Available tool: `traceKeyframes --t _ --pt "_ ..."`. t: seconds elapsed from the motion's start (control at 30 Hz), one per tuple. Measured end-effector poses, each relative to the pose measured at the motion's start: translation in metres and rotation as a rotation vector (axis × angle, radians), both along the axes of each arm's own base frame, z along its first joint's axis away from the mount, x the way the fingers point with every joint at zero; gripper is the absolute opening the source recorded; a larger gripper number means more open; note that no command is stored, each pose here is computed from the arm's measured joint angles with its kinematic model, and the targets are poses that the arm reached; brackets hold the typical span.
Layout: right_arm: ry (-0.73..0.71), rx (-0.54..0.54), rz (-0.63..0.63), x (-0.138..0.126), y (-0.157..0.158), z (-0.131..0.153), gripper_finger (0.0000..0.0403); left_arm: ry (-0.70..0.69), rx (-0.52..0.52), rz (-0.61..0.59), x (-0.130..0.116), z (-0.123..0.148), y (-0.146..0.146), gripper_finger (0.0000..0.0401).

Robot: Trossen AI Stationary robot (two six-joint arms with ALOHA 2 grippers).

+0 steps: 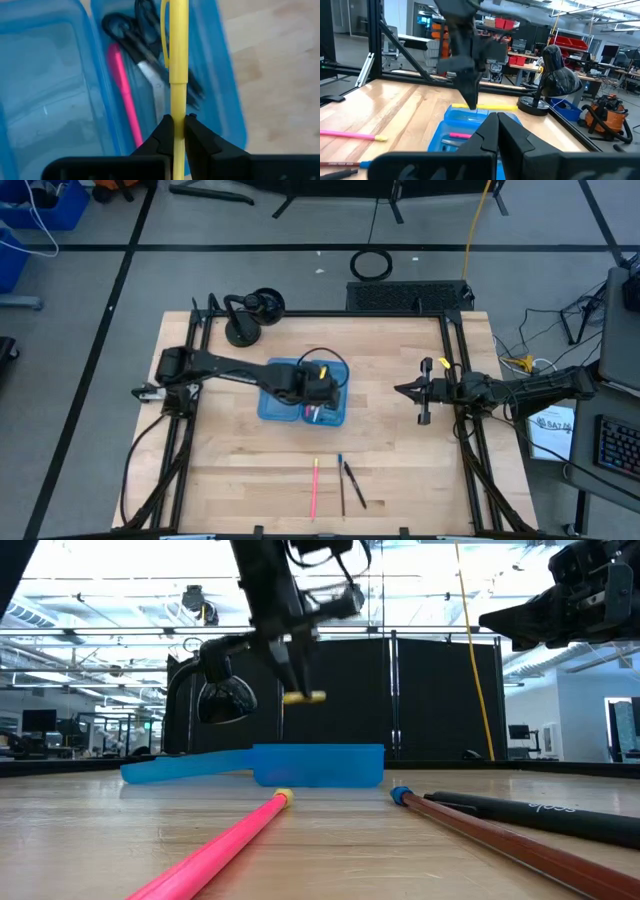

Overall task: Pick & place school supplies into a supply box
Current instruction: Put the yellow pen into the blue supply box

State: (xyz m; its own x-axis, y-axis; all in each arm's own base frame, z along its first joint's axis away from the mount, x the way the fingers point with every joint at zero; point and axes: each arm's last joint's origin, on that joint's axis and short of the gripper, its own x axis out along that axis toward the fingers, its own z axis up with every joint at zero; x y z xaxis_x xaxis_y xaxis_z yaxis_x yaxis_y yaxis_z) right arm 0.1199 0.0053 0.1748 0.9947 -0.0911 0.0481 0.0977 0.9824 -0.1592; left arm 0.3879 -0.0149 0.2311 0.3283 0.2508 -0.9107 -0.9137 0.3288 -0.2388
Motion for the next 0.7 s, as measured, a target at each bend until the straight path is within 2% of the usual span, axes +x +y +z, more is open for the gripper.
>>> traceKeyframes --t 0.33,0.5,0.7 --pt "0.001 0.000 0.000 0.000 0.000 0.000 0.0000 0.159 -0.083 0.049 0.016 -0.061 0.027 0.0026" --pt "0.002 0.000 0.000 0.000 0.000 0.000 0.0000 0.189 -0.084 0.063 0.018 -0.073 0.032 0.0026" --pt "0.003 0.000 0.000 0.000 0.000 0.000 0.0000 0.194 -0.081 0.050 0.018 -0.075 0.032 0.0029"
